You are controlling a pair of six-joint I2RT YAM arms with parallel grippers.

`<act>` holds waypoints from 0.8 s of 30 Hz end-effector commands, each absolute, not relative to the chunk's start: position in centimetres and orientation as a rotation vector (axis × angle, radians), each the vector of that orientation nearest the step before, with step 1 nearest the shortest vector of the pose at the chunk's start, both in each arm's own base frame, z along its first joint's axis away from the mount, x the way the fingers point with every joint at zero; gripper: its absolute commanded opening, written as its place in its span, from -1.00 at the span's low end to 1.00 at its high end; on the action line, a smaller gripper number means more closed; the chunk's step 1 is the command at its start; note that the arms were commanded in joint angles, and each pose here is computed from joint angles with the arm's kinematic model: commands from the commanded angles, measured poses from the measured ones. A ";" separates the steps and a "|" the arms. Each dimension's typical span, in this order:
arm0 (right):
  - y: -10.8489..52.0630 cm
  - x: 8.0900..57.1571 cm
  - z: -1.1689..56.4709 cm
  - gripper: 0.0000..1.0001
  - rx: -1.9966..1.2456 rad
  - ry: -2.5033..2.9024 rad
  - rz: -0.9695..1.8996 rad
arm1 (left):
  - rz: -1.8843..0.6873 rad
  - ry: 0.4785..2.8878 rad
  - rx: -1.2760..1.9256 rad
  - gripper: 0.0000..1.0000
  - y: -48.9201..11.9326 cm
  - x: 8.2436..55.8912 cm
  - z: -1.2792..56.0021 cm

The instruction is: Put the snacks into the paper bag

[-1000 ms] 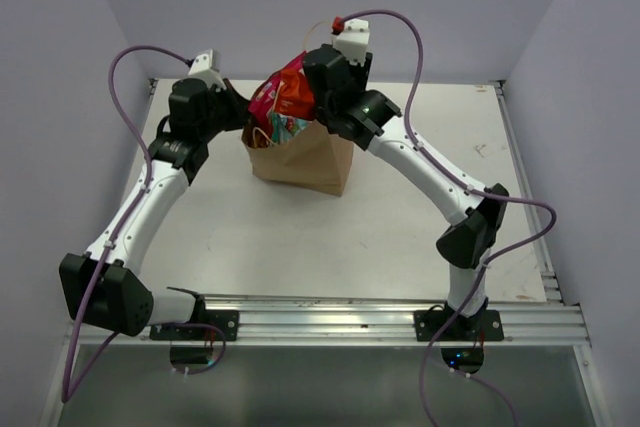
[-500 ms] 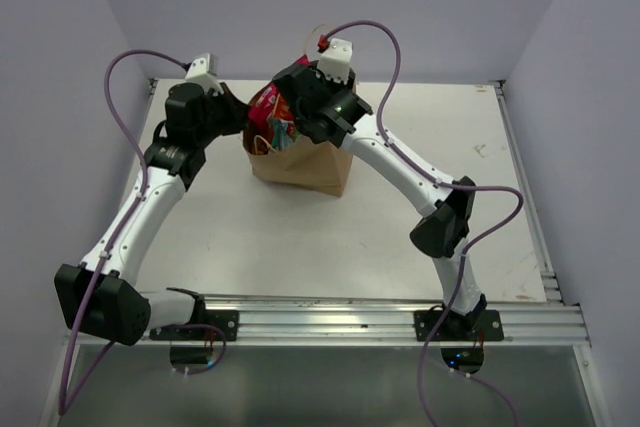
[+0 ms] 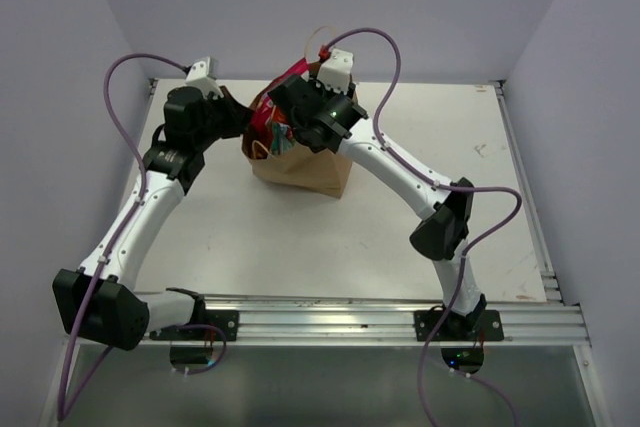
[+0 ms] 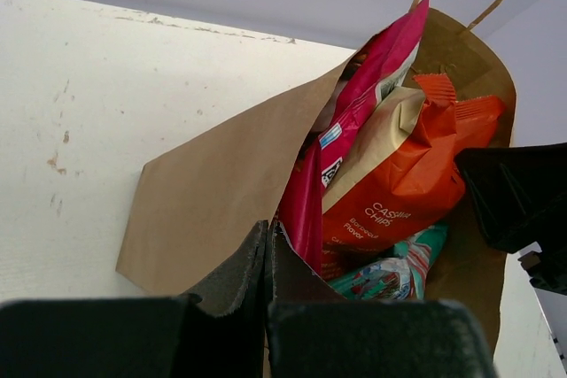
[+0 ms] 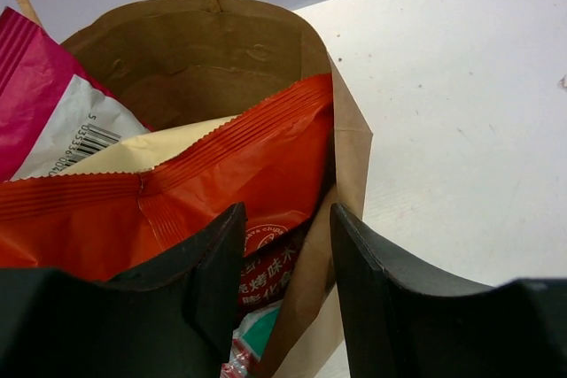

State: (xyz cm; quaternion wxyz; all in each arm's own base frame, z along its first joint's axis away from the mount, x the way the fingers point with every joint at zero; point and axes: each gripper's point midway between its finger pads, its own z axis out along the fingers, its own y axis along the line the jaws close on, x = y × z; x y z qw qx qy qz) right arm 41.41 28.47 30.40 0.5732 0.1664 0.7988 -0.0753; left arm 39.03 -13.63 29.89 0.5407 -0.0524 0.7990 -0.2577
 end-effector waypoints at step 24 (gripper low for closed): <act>27.8 36.1 38.6 -0.08 0.407 1.695 -0.160 | -0.708 1.854 -0.069 -1.00 -14.9 38.0 30.8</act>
